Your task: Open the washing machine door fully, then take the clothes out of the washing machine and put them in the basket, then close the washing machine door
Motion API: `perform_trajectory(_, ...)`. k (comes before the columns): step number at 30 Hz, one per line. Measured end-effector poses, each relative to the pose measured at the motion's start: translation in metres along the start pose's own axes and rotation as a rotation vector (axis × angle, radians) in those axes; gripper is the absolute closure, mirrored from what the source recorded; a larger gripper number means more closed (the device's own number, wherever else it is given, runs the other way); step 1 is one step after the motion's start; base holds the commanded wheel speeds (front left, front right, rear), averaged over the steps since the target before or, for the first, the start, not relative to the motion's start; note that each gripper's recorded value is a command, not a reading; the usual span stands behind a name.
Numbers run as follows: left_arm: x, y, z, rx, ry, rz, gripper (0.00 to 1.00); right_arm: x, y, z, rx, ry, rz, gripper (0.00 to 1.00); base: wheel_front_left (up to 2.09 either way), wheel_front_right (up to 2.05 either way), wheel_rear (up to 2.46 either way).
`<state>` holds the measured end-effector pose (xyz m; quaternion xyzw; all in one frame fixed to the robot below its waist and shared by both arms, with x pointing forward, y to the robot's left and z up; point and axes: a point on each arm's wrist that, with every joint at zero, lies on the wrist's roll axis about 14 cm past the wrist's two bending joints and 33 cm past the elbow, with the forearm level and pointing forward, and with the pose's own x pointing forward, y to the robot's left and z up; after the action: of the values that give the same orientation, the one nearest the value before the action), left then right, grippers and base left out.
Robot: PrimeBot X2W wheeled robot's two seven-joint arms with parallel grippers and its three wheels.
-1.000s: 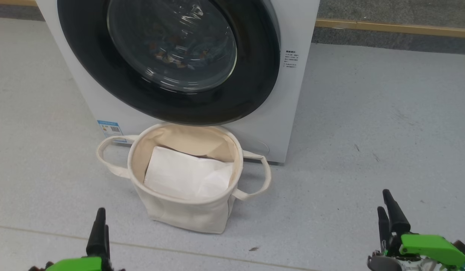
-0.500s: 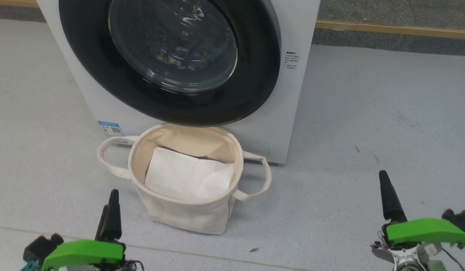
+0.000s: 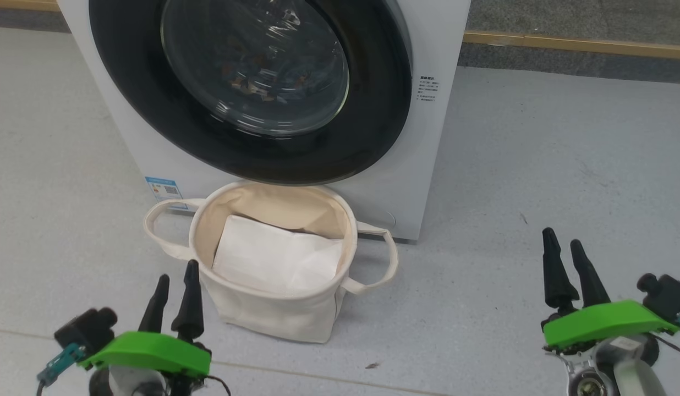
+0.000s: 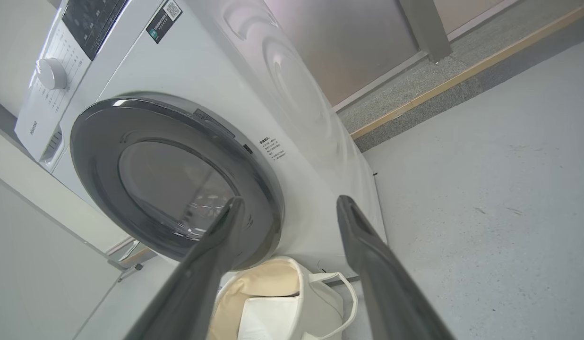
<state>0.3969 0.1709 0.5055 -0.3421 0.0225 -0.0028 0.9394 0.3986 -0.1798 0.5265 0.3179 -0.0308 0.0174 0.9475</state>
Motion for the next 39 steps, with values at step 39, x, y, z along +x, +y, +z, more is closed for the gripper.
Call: perform_trajectory(39, 0.014, -0.030, 0.040, 0.531, -0.173, -0.069, 0.00, 0.014, 0.026, 0.030, -0.525, -0.125, 0.098, 0.00, 0.00, 0.00, 0.00)
